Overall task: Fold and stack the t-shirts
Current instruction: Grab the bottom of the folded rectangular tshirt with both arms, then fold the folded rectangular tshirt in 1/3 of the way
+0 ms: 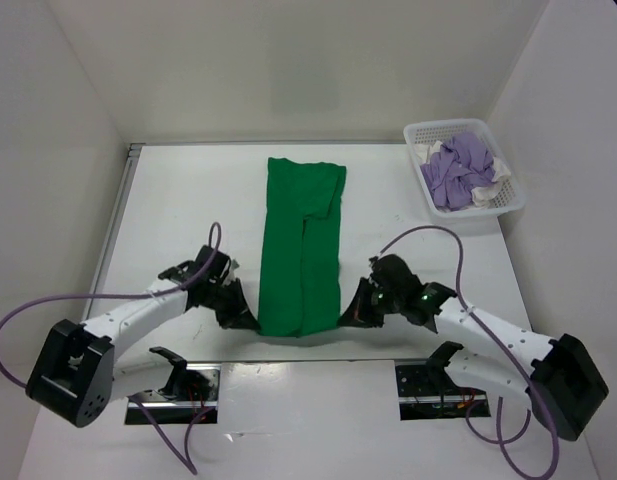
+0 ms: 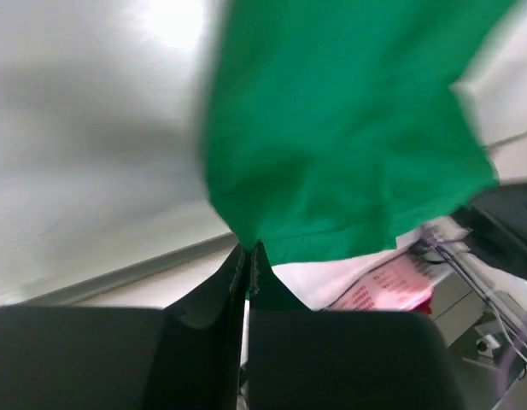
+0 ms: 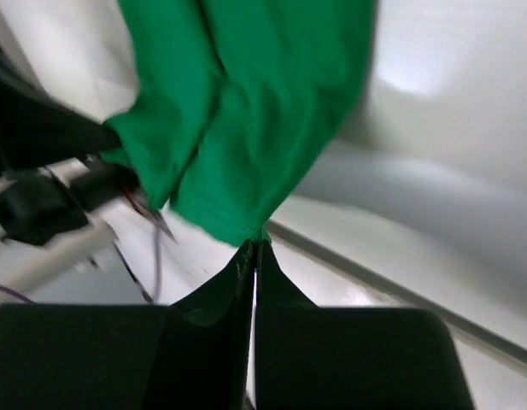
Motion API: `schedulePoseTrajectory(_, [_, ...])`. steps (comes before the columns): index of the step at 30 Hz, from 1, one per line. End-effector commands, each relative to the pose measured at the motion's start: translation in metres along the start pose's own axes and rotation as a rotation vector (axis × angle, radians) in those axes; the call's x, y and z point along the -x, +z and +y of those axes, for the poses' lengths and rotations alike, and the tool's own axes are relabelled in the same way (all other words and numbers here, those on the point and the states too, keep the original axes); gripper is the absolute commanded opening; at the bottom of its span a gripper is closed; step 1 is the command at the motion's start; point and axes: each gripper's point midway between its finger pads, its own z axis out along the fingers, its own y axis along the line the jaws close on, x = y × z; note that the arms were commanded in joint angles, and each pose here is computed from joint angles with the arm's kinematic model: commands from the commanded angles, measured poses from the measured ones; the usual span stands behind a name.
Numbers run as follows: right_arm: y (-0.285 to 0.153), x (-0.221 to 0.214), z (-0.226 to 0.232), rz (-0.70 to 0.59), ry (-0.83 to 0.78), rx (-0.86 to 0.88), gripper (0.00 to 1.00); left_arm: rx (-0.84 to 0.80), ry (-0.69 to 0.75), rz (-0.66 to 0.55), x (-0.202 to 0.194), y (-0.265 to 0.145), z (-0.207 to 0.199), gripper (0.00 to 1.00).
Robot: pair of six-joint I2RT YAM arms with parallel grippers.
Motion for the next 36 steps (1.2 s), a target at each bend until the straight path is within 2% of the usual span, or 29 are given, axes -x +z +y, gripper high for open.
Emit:
schedulePoseTrajectory(1, [-0.019,0.028,0.004,-0.036,-0.006,0.0,0.0,-0.087,0.104,-0.115,0.04,-0.034,-0.061,0.0])
schedulePoseTrajectory(5, [-0.014,0.069,0.009,-0.093,-0.025,-0.054,0.0,-0.091,0.121,-0.221,0.09,-0.045,-0.08,0.0])
schedulePoseTrajectory(6, [-0.02,0.091,0.023,-0.144,-0.067,-0.042,0.0,-0.078,0.113,-0.245,0.101,-0.047,-0.079,0.0])
schedulePoseTrajectory(8, [-0.018,0.117,0.022,-0.176,-0.09,-0.083,0.0,-0.039,0.106,-0.293,0.129,-0.047,-0.073,0.01])
schedulePoseTrajectory(10, [-0.013,0.151,0.018,-0.194,-0.109,-0.134,0.0,-0.028,0.147,-0.352,0.158,-0.052,-0.09,0.01])
schedulePoseTrajectory(14, [-0.019,0.209,0.036,-0.271,-0.135,-0.136,0.0,-0.046,0.18,-0.413,0.198,-0.054,-0.12,0.02])
schedulePoseTrajectory(19, [-0.002,0.262,0.026,-0.286,-0.127,-0.172,0.0,-0.021,0.175,-0.448,0.242,-0.035,-0.131,0.02])
schedulePoseTrajectory(25, [0.016,0.3,0.013,-0.289,-0.121,-0.187,0.0,-0.003,0.187,-0.489,0.278,-0.025,-0.145,0.03])
schedulePoseTrajectory(32, [0.031,0.332,0.001,-0.308,-0.107,-0.194,0.0,0.007,0.164,-0.534,0.313,-0.018,-0.139,0.05])
schedulePoseTrajectory(33, [0.031,0.338,0.005,-0.318,-0.113,-0.187,0.0,0.007,0.164,-0.534,0.313,-0.018,-0.139,0.06])
schedulePoseTrajectory(36, [0.042,0.343,0.0,-0.298,-0.116,-0.187,0.05,0.001,0.138,-0.541,0.317,-0.016,-0.136,0.3])
